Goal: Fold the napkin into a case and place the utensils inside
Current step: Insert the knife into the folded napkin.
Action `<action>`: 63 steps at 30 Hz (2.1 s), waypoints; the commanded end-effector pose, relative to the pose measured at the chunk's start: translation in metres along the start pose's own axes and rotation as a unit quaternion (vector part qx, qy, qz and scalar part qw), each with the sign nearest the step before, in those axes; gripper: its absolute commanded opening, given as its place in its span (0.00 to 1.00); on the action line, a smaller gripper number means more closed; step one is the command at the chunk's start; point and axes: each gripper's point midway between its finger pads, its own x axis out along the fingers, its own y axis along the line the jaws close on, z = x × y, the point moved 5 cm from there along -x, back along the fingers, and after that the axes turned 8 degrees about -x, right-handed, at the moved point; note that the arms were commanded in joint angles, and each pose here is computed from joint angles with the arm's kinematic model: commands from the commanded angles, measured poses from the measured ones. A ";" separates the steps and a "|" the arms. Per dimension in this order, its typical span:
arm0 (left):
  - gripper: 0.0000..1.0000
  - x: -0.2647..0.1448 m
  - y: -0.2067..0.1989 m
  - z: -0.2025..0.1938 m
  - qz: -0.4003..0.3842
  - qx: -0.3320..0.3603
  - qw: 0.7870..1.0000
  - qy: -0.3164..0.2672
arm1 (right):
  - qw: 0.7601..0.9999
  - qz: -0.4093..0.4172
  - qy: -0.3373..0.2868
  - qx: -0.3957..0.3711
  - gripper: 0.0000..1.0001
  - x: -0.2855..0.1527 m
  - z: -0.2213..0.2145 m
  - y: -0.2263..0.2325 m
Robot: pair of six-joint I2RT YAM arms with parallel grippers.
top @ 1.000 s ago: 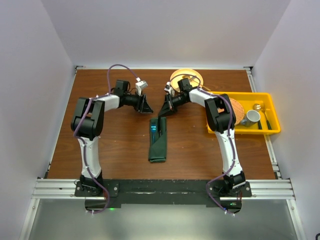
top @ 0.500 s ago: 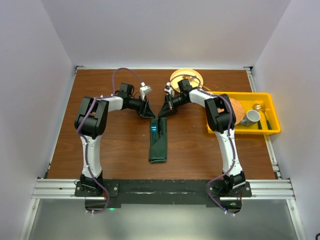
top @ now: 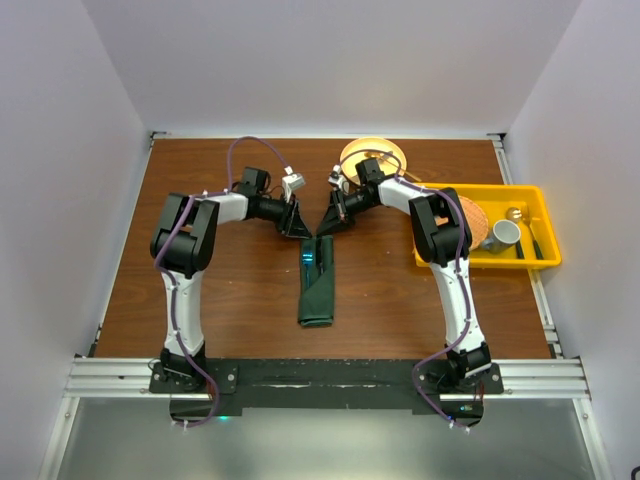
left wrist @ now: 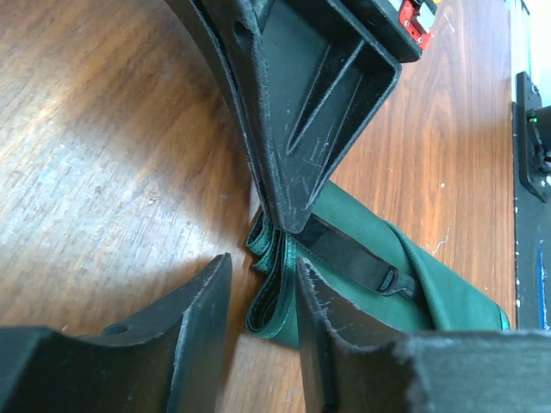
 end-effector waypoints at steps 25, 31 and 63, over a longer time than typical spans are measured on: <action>0.00 0.007 0.006 -0.002 0.023 -0.008 1.000 -0.005 | 0.999 0.000 -0.001 -0.052 0.00 -0.017 -0.004 0.035; 0.00 0.005 0.007 -0.004 0.032 -0.014 0.999 -0.005 | 0.999 -0.002 0.004 -0.043 0.00 -0.016 -0.011 0.032; 0.00 0.004 0.009 -0.002 0.051 -0.019 0.998 -0.012 | 0.999 -0.012 0.018 -0.031 0.16 -0.018 -0.032 0.031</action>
